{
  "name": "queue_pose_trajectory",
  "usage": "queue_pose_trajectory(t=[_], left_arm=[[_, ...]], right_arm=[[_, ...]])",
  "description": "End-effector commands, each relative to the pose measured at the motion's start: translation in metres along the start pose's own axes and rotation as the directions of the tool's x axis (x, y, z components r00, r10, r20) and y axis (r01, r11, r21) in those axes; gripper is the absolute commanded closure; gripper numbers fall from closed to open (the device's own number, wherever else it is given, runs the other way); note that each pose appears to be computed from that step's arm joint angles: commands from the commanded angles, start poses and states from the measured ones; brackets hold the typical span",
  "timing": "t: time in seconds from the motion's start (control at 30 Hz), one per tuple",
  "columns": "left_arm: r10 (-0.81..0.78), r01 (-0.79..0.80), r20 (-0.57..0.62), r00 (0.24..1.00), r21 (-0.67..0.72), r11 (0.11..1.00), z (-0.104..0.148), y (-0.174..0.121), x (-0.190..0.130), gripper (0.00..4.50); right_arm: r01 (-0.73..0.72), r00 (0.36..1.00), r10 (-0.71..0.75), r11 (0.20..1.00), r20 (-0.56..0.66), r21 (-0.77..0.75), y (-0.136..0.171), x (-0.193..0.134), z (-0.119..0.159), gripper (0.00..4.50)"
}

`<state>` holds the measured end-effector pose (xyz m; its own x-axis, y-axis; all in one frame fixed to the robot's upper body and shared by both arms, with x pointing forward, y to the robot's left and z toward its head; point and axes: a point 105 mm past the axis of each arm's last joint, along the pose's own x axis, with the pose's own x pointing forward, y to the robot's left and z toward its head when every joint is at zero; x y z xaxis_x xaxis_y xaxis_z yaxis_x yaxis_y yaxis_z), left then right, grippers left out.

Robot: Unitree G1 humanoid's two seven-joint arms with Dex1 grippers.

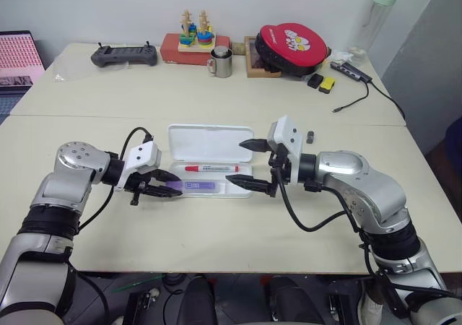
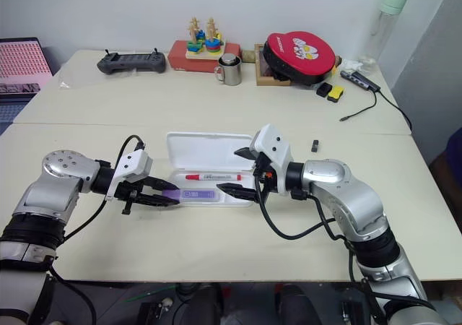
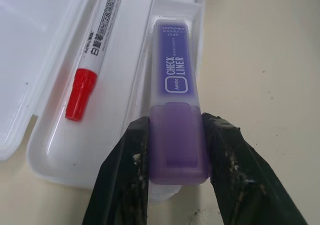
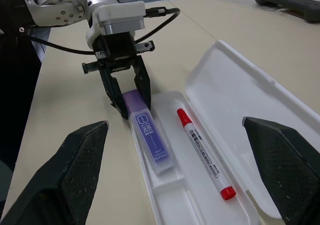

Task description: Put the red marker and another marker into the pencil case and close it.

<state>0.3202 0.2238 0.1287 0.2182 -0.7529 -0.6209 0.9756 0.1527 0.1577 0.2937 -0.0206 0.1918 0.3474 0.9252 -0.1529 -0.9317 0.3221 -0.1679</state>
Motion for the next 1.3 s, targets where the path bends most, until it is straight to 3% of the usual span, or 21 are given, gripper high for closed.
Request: queue_pose_trajectory(t=[0.03, 0.33, 0.4, 0.5, 0.7, 0.8, 0.97, 1.07, 1.3], left_arm=[[0.015, -0.015, 0.013, 1.0, 0.019, 1.0, 0.011, 0.005, -0.001, 1.87], [0.019, -0.021, 0.166, 0.986, 0.01, 1.0, 0.039, 0.003, 0.005, 0.11], [0.011, -0.005, 0.309, 0.951, -0.02, 1.0, 0.066, 0.0, 0.008, 0.05], [0.03, -0.006, 0.484, 0.875, -0.051, 0.999, 0.102, -0.009, 0.026, 0.05], [0.227, -0.154, 0.626, 0.746, -0.17, 0.973, 0.137, -0.007, 0.062, 0.05], [0.327, -0.233, 0.631, 0.703, -0.23, 0.945, 0.145, 0.002, 0.072, 0.05], [0.327, -0.224, 0.646, 0.69, -0.239, 0.945, 0.153, -0.001, 0.083, 0.05], [0.325, -0.229, 0.641, 0.695, -0.231, 0.946, 0.152, -0.001, 0.086, 0.0], [0.325, -0.231, 0.641, 0.695, -0.229, 0.946, 0.151, 0.001, 0.085, 0.0]], right_arm=[[0.028, 1.0, -0.028, 1.0, 0.01, 0.004, -0.004, -0.001, 0.002, 0.0], [0.208, 0.977, -0.21, 0.976, 0.028, 0.065, -0.034, -0.014, 0.0, 0.0], [0.387, 0.917, -0.392, 0.919, 0.07, 0.077, -0.064, -0.026, 0.003, 0.0], [0.665, 0.746, -0.663, 0.742, -0.061, 0.08, -0.11, -0.05, -0.03, 0.0], [0.899, 0.438, -0.859, 0.429, -0.265, 0.094, -0.146, -0.081, -0.094, 0.0], [0.929, 0.371, -0.883, 0.36, -0.289, 0.091, -0.155, -0.085, -0.107, 0.0], [0.936, 0.353, -0.888, 0.341, -0.296, 0.093, -0.165, -0.08, -0.117, 0.0], [0.941, 0.337, -0.896, 0.309, -0.289, 0.14, -0.171, -0.081, -0.116, 0.52], [0.939, 0.34, -0.898, 0.307, -0.28, 0.156, -0.173, -0.081, -0.115, 2.33]])
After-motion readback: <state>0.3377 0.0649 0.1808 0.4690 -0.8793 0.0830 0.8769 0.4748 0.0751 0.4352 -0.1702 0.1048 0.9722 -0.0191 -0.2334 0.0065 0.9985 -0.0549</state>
